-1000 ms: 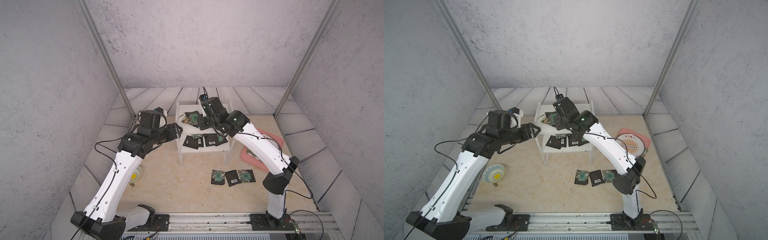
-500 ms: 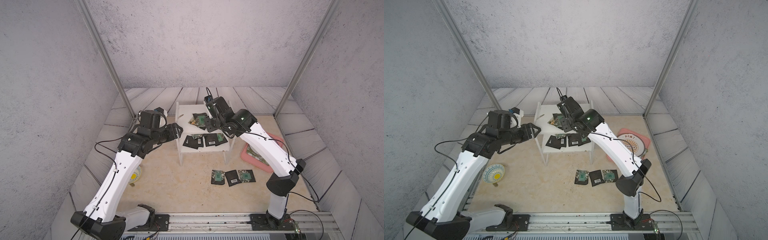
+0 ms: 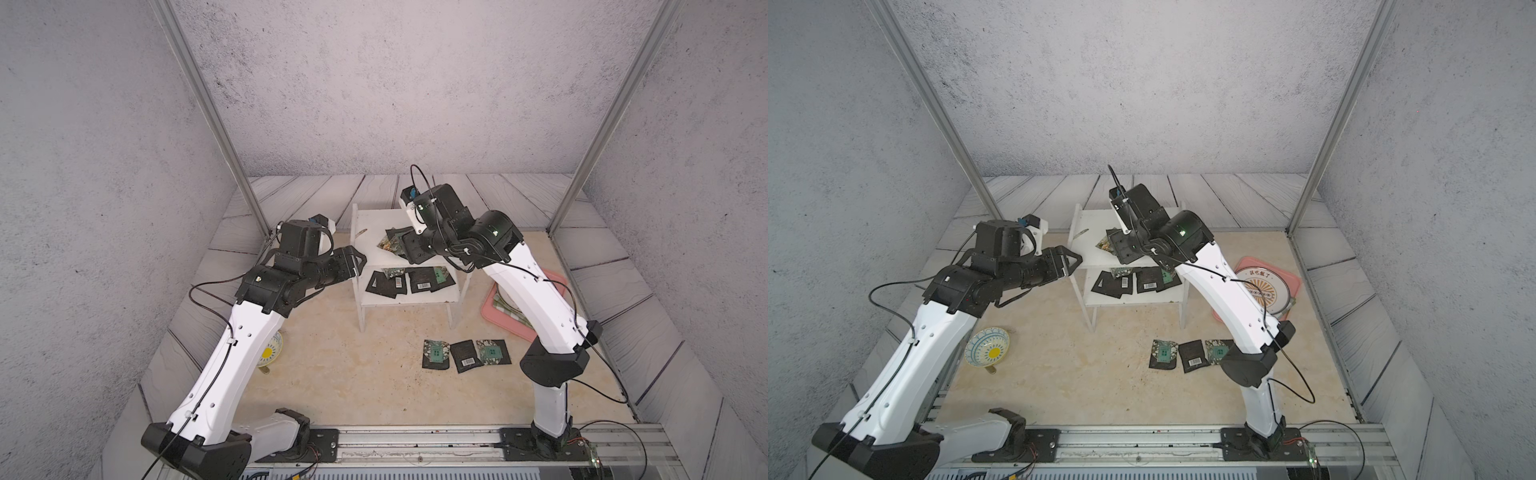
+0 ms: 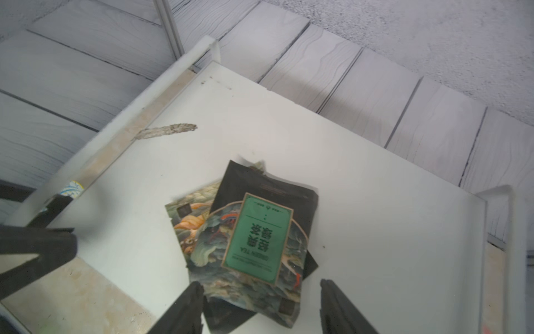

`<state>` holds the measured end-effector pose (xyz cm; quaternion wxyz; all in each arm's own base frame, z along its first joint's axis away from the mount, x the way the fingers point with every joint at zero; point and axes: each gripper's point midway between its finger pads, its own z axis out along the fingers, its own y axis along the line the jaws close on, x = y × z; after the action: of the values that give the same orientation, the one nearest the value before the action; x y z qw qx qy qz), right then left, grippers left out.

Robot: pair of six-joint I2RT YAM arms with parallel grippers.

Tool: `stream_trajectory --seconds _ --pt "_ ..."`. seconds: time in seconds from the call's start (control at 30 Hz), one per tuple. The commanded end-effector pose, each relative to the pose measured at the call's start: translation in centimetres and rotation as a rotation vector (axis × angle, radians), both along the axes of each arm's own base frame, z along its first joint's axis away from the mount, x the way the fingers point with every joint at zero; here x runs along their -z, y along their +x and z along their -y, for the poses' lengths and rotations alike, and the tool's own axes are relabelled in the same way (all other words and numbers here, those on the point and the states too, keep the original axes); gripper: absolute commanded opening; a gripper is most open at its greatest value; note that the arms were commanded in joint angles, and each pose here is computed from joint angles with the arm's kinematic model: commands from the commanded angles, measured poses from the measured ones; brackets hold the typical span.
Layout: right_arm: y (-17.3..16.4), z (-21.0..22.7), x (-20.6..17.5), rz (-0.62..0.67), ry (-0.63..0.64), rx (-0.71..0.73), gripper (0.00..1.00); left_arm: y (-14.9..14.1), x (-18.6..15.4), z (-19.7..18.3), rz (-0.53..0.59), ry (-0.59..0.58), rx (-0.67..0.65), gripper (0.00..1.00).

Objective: Remove the tea bags from the shelf
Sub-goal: Pick up the tea bag from the shelf.

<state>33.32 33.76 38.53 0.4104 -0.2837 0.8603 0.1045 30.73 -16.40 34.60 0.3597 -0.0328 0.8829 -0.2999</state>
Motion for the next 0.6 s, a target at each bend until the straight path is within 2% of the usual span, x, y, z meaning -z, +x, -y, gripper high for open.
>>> stream_trajectory --seconds 0.0,0.3,0.57 --pt "0.2 -2.4 1.6 -0.028 0.000 -0.055 0.72 0.2 0.1 0.1 0.002 -0.017 0.004 0.60" --pt "1.1 -3.3 3.9 -0.049 -0.047 -0.052 0.73 -0.1 0.7 0.1 -0.009 -0.023 0.006 0.60" --pt "0.8 -2.5 5.4 -0.080 -0.088 -0.034 0.60 -0.1 0.7 0.1 -0.008 -0.022 0.005 0.60"
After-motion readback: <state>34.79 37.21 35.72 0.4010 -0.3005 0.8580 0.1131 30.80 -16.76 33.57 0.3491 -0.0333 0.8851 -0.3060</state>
